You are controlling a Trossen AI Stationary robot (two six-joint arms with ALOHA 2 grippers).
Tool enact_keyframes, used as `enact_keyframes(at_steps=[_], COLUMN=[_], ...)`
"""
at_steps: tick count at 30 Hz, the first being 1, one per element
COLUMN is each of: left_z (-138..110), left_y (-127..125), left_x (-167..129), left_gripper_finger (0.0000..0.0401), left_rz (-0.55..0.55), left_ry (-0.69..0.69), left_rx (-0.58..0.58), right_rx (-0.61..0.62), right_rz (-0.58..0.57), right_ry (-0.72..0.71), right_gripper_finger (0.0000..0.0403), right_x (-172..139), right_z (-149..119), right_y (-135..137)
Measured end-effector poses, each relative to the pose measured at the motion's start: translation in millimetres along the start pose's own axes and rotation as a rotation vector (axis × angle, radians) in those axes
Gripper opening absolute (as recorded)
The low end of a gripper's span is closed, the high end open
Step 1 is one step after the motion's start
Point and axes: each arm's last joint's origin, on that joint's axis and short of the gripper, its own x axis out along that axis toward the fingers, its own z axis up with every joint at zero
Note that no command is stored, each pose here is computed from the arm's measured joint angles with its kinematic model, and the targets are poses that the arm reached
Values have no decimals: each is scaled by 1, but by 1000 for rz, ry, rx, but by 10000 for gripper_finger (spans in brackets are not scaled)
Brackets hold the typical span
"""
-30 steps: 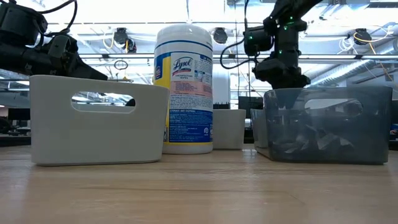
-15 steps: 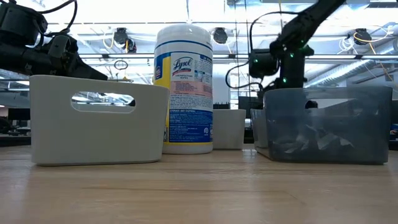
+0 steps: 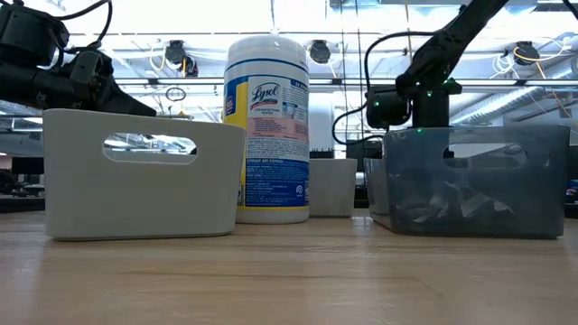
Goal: Pick & Place First Aid Supplies
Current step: Put the towelette pack into the bottom transparent black bin
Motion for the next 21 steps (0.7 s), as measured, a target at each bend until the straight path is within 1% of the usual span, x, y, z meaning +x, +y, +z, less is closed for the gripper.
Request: enact_keyframes(at_steps=[3, 7, 8, 10, 14, 21], left_z=[0, 0, 0, 0, 0, 0], left_y=[0, 0, 0, 0, 0, 0], left_x=[0, 0, 0, 0, 0, 0], left_gripper_finger=[129, 129, 129, 129, 129, 129], left_rz=[0, 0, 0, 0, 0, 0], left_ry=[0, 0, 0, 0, 0, 0], left_rx=[0, 0, 0, 0, 0, 0], right_rx=[-1, -1, 0, -11, -52, -163], right_rz=[7, 10, 9, 5, 8, -14], right_ry=[-6, -10, -11, -17, -39, 29], right_gripper_finger=[112, 33, 19, 15, 25, 8], right_x=[0, -1, -3, -8, -31, -74], right_z=[1, 2, 4, 8, 19, 28], right_y=[1, 2, 2, 4, 9, 14])
